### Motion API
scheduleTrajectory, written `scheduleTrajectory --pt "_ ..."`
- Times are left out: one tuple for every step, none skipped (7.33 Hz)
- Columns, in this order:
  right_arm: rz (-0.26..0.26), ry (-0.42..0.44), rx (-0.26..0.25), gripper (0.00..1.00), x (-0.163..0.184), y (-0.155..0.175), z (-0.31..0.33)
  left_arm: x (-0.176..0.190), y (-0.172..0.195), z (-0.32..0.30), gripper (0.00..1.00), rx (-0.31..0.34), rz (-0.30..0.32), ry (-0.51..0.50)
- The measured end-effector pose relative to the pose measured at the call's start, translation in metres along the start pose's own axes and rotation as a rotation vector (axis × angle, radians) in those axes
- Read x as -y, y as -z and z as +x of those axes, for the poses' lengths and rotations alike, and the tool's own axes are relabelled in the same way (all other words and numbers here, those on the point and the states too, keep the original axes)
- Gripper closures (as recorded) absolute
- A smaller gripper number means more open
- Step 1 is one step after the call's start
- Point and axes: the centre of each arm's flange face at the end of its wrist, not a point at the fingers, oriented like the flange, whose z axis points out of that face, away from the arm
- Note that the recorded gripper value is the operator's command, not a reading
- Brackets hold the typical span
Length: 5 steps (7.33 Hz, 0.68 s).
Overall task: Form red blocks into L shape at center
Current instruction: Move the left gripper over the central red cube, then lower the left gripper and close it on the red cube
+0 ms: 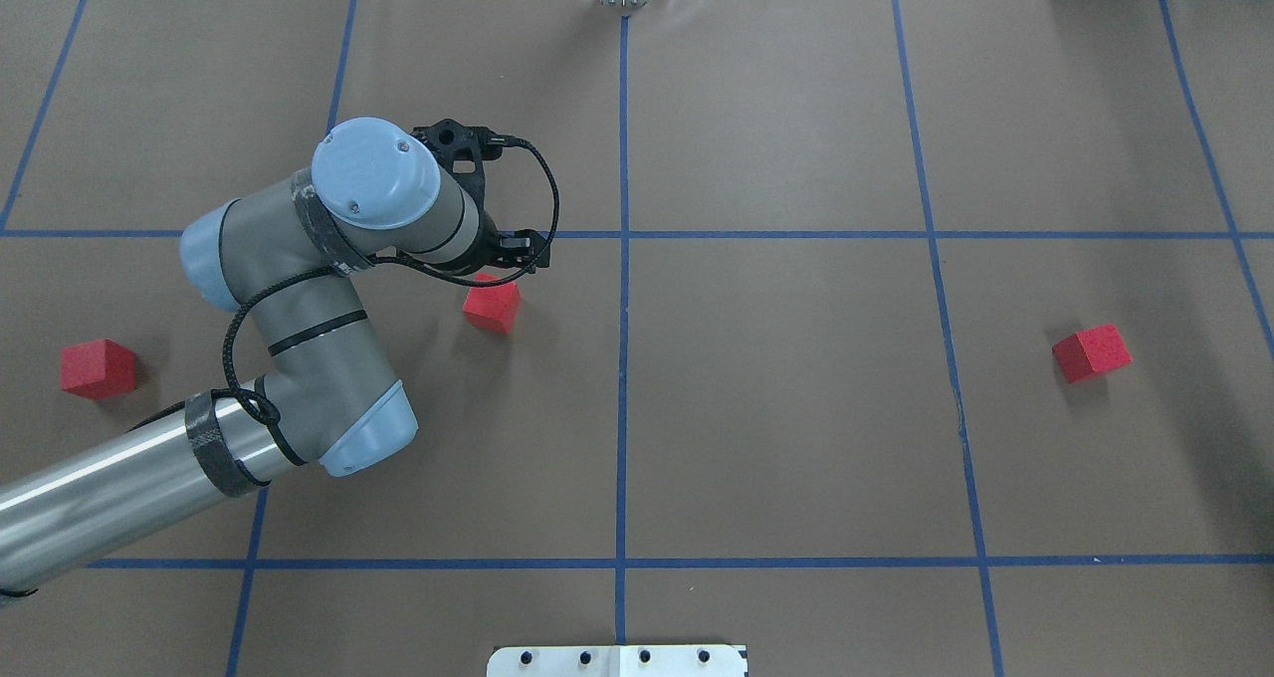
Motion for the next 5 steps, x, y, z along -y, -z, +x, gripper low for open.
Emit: scheduleTrajectory --pt "-0.001 -0.001 0.0 0.0 0.0 0.0 0.0 -0.003 -0.004 0.0 0.01 0.004 -0.007 -0.002" --pt "-0.002 -0.002 0.001 0.0 0.0 -0.001 0.001 -0.005 -0.008 0.0 0.01 0.008 -0.013 -0.003" --pt "-0.004 -0.003 0.002 0.0 0.0 -0.002 0.002 -0.009 -0.012 0.0 0.01 0.012 -0.019 -0.005" --pt "-0.005 -0.004 0.002 0.0 0.0 -0.002 0.002 -0.012 -0.016 0.001 0.01 0.015 -0.026 -0.007" --pt "-0.005 -0.005 0.002 0.0 0.0 -0.002 0.002 -0.015 -0.021 0.001 0.01 0.02 -0.033 -0.008"
